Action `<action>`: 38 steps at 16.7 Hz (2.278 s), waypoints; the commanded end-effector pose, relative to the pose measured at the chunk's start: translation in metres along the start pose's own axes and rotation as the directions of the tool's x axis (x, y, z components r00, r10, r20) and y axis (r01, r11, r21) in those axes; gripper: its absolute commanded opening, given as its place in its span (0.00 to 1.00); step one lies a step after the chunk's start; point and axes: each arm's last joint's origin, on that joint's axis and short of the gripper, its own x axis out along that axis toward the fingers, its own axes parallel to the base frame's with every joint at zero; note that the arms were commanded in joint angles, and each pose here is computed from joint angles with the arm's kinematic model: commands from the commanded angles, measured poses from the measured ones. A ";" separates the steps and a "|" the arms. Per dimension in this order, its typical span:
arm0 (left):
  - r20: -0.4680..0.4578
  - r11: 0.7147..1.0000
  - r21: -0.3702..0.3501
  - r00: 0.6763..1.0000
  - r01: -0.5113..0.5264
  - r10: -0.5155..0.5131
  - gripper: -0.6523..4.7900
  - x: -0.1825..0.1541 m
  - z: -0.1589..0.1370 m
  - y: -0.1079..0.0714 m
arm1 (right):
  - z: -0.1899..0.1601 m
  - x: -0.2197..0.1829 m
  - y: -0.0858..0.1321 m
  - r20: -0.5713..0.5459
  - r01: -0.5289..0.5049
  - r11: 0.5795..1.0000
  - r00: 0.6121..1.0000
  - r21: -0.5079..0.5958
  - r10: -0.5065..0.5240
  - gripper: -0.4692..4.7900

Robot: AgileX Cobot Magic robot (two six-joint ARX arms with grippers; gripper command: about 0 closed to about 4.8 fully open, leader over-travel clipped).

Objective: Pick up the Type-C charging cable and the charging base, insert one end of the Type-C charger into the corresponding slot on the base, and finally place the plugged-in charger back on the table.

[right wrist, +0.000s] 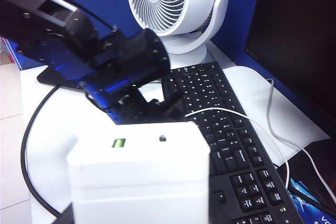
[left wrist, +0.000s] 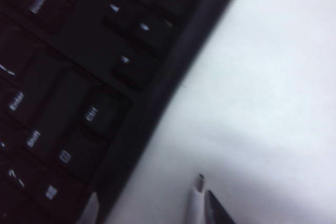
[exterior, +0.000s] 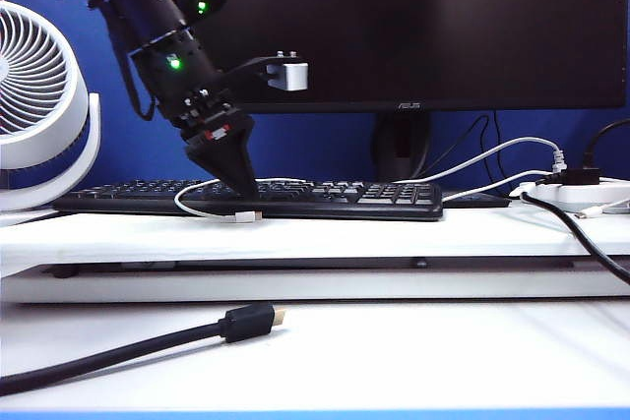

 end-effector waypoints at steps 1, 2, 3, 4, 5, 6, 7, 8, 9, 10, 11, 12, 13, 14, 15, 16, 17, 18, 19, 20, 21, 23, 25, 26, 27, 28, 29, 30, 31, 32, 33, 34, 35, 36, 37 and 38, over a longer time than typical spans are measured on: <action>-0.024 0.996 -0.014 0.996 0.088 -0.088 0.61 -0.001 -0.003 -0.006 | 0.005 -0.002 0.002 0.028 -0.001 1.000 1.000 -0.022 0.002 0.09; -0.027 0.993 -0.020 0.993 0.114 -0.114 0.61 -0.001 -0.004 -0.007 | 0.005 -0.002 0.002 0.028 -0.001 1.000 1.000 -0.023 0.002 0.09; -0.033 0.992 -0.018 0.992 0.122 -0.122 0.61 -0.001 -0.005 -0.008 | 0.005 -0.002 0.002 0.028 -0.001 1.000 1.000 -0.022 0.002 0.09; -0.032 0.993 -0.015 0.992 0.121 -0.121 0.61 -0.001 -0.005 -0.008 | 0.005 -0.002 0.002 0.028 -0.002 1.000 1.000 -0.023 0.002 0.09; -0.031 0.993 -0.015 0.992 0.120 -0.120 0.61 -0.001 -0.005 -0.008 | 0.005 -0.002 0.002 0.028 -0.002 1.000 1.000 -0.023 0.002 0.09; -0.032 0.993 -0.015 0.992 0.121 -0.121 0.61 0.001 -0.005 -0.008 | 0.005 -0.002 0.002 0.028 -0.002 1.000 1.000 -0.023 0.002 0.09; -0.037 0.992 -0.018 0.991 0.125 -0.125 0.61 0.004 -0.006 -0.008 | 0.005 -0.002 0.002 0.028 -0.002 1.000 1.000 -0.022 0.002 0.09; -0.045 0.991 -0.021 0.990 0.132 -0.133 0.61 0.007 -0.007 -0.008 | 0.005 -0.002 0.002 0.028 -0.002 1.000 1.000 -0.022 0.003 0.09; -0.049 0.990 -0.023 0.989 0.136 -0.137 0.59 0.010 -0.008 -0.008 | 0.005 -0.003 0.002 0.028 -0.002 1.000 1.000 -0.022 0.003 0.09; -0.060 0.989 -0.028 0.987 0.147 -0.149 0.56 0.016 -0.010 -0.009 | 0.005 -0.003 0.002 0.028 -0.002 1.000 1.000 -0.022 0.003 0.09; -0.073 0.988 -0.031 0.986 0.149 -0.151 0.56 0.020 -0.012 -0.009 | 0.005 -0.003 0.002 0.028 -0.002 1.000 1.000 -0.022 0.002 0.09; -0.084 0.988 -0.033 0.985 0.149 -0.152 0.56 0.022 -0.013 -0.009 | 0.005 -0.003 0.002 0.028 -0.002 1.000 1.000 -0.022 0.002 0.09; -0.091 0.988 -0.034 0.984 0.149 -0.152 0.55 0.023 -0.014 -0.010 | 0.005 -0.003 0.002 0.028 -0.002 1.000 1.000 -0.022 0.003 0.09; -0.092 0.988 -0.034 0.984 0.149 -0.152 0.54 0.024 -0.014 -0.010 | 0.005 -0.003 0.002 0.028 -0.002 1.000 1.000 -0.022 0.003 0.09; -0.092 0.988 -0.034 0.984 0.149 -0.151 0.38 0.024 -0.014 -0.010 | 0.005 -0.003 0.002 0.028 -0.002 1.000 1.000 -0.022 0.002 0.09; -0.099 0.988 -0.037 0.983 0.153 -0.156 0.31 0.023 -0.015 -0.010 | 0.005 -0.003 0.002 0.028 -0.002 1.000 1.000 -0.022 0.002 0.09; -0.112 0.989 -0.037 0.982 0.146 -0.149 0.31 0.023 -0.015 -0.010 | 0.005 -0.003 0.002 0.028 -0.002 1.000 1.000 -0.022 0.002 0.09; -0.115 0.988 -0.038 0.982 0.149 -0.152 0.35 0.023 -0.015 -0.010 | 0.005 -0.003 0.002 0.028 -0.002 1.000 1.000 -0.022 0.002 0.09; -0.118 0.989 -0.038 0.982 0.146 -0.149 0.36 0.023 -0.015 -0.010 | 0.005 -0.003 0.002 0.028 -0.002 1.000 1.000 -0.022 0.002 0.09; -0.125 0.990 -0.036 0.982 0.138 -0.142 0.38 0.023 -0.015 -0.010 | 0.005 -0.003 0.002 0.028 -0.002 1.000 1.000 -0.022 0.002 0.09; -0.127 0.990 -0.036 0.982 0.136 -0.139 0.44 0.022 -0.015 -0.010 | 0.005 -0.003 0.002 0.028 -0.002 1.000 1.000 -0.022 0.002 0.09; -0.138 0.991 -0.036 0.982 0.128 -0.132 0.48 0.022 -0.016 -0.010 | 0.005 -0.003 0.002 0.028 -0.002 1.000 1.000 -0.022 0.002 0.09; -0.165 0.993 -0.034 0.980 0.112 -0.116 0.48 0.022 -0.017 -0.010 | 0.005 -0.003 0.002 0.028 -0.002 1.000 1.000 -0.022 0.002 0.09; -0.169 0.993 -0.035 0.978 0.115 -0.120 0.48 0.022 -0.017 -0.010 | 0.005 -0.003 0.002 0.028 -0.001 1.000 1.000 -0.022 0.002 0.09; -0.172 0.992 -0.037 0.977 0.119 -0.124 0.48 0.022 -0.018 -0.010 | 0.005 -0.003 0.002 0.028 -0.001 1.000 1.000 -0.022 0.002 0.09; -0.177 0.992 -0.039 0.976 0.124 -0.129 0.48 0.022 -0.018 -0.011 | 0.005 -0.003 0.002 0.028 -0.001 1.000 1.000 -0.022 0.002 0.09; -0.186 0.990 -0.043 0.973 0.133 -0.139 0.48 0.021 -0.019 -0.012 | 0.005 -0.003 0.002 0.028 -0.001 1.000 1.000 -0.022 0.002 0.09; -0.189 0.990 -0.044 0.972 0.137 -0.143 0.47 0.021 -0.019 -0.012 | 0.005 -0.003 0.002 0.028 -0.001 1.000 1.000 -0.022 0.002 0.09; -0.194 0.989 -0.047 0.970 0.142 -0.148 0.47 0.021 -0.020 -0.013 | 0.005 -0.003 0.002 0.028 -0.001 1.000 1.000 -0.022 0.002 0.09; -0.195 0.989 -0.047 0.969 0.143 -0.150 0.47 0.021 -0.020 -0.013 | 0.005 -0.003 0.002 0.028 -0.001 1.000 1.000 -0.022 0.002 0.09; -0.196 0.988 -0.048 0.969 0.144 -0.150 0.46 0.021 -0.020 -0.013 | 0.005 -0.003 0.002 0.028 -0.001 1.000 1.000 -0.022 0.002 0.09; -0.196 0.989 -0.048 0.969 0.143 -0.150 0.46 0.021 -0.020 -0.013 | 0.005 -0.003 0.002 0.028 -0.001 1.000 1.000 -0.022 0.002 0.09; -0.193 0.988 -0.048 0.969 0.145 -0.152 0.46 0.021 -0.020 -0.013 | 0.005 -0.003 0.002 0.028 -0.001 1.000 1.000 -0.022 0.002 0.09; -0.193 0.988 -0.048 0.969 0.145 -0.152 0.45 0.021 -0.020 -0.013 | 0.005 -0.003 0.002 0.028 -0.001 1.000 1.000 -0.022 0.002 0.09; -0.193 0.988 -0.048 0.969 0.145 -0.152 0.36 0.021 -0.020 -0.013 | 0.005 -0.003 0.002 0.028 -0.002 1.000 1.000 -0.022 0.002 0.09; -0.193 0.988 -0.048 0.969 0.145 -0.152 0.26 0.021 -0.020 -0.013 | 0.005 -0.003 0.002 0.028 -0.002 1.000 1.000 -0.022 0.002 0.09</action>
